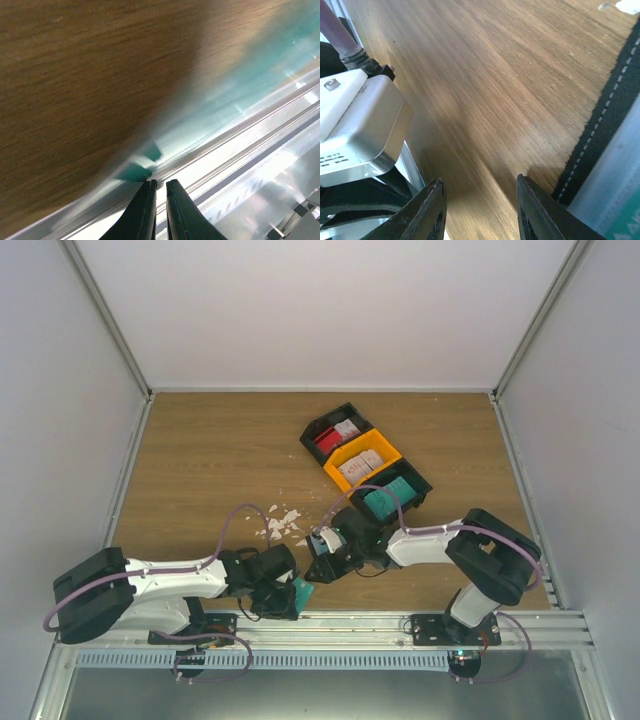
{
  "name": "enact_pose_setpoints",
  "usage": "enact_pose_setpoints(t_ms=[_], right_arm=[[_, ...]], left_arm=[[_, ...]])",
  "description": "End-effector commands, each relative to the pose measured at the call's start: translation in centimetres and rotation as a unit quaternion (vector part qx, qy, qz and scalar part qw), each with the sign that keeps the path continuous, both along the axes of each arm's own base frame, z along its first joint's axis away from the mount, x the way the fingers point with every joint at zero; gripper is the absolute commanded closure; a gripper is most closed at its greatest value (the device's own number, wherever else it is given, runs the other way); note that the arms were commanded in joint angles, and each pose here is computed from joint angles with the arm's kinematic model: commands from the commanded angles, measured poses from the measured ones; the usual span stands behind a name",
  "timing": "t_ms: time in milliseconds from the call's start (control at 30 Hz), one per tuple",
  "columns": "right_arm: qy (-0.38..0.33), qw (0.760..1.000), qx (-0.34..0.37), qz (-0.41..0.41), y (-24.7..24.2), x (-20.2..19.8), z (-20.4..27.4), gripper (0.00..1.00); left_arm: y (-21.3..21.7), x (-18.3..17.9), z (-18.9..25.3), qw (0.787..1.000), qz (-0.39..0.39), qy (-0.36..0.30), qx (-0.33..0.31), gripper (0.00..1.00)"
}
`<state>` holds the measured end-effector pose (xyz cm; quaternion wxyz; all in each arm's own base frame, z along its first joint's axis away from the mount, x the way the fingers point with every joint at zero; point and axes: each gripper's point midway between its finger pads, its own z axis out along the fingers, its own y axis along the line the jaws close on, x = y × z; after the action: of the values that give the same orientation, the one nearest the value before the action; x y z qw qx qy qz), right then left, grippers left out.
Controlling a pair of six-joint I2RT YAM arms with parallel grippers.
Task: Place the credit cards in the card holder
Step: Pick up the credit card from the center of the board.
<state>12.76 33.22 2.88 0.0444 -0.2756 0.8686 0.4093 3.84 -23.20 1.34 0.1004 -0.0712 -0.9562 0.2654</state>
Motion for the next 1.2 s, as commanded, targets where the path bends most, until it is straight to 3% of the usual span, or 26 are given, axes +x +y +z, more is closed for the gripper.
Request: enact_pose_setpoints(t_ms=[0, 567, 933, 1067, 1167], right_arm=[[0.014, 1.0, 0.007, 0.02, 0.5, -0.5, -0.4, 0.6], [-0.013, 0.999, 0.042, -0.014, -0.2, 0.4, 2.1, 0.59], [0.011, 0.994, 0.088, 0.062, 1.2, -1.9, 2.4, 0.54], [0.016, 0.992, 0.094, 0.084, 1.8, -2.5, 2.3, 0.62], [0.018, 0.99, 0.103, 0.097, 2.0, -3.0, 2.4, 0.75]], left_arm=[[3.9, -1.2, -3.0, 0.996, 0.009, 0.016, 0.086, 0.9], [4.5, -1.3, -3.5, 0.995, 0.014, 0.014, 0.1, 0.9], [4.5, -1.2, -3.5, 0.995, 0.013, 0.013, 0.1, 0.9], [4.4, -1.2, -3.5, 0.995, 0.012, 0.013, 0.1, 0.9], [4.3, -1.1, -3.5, 0.995, 0.011, 0.012, 0.099, 0.9]])
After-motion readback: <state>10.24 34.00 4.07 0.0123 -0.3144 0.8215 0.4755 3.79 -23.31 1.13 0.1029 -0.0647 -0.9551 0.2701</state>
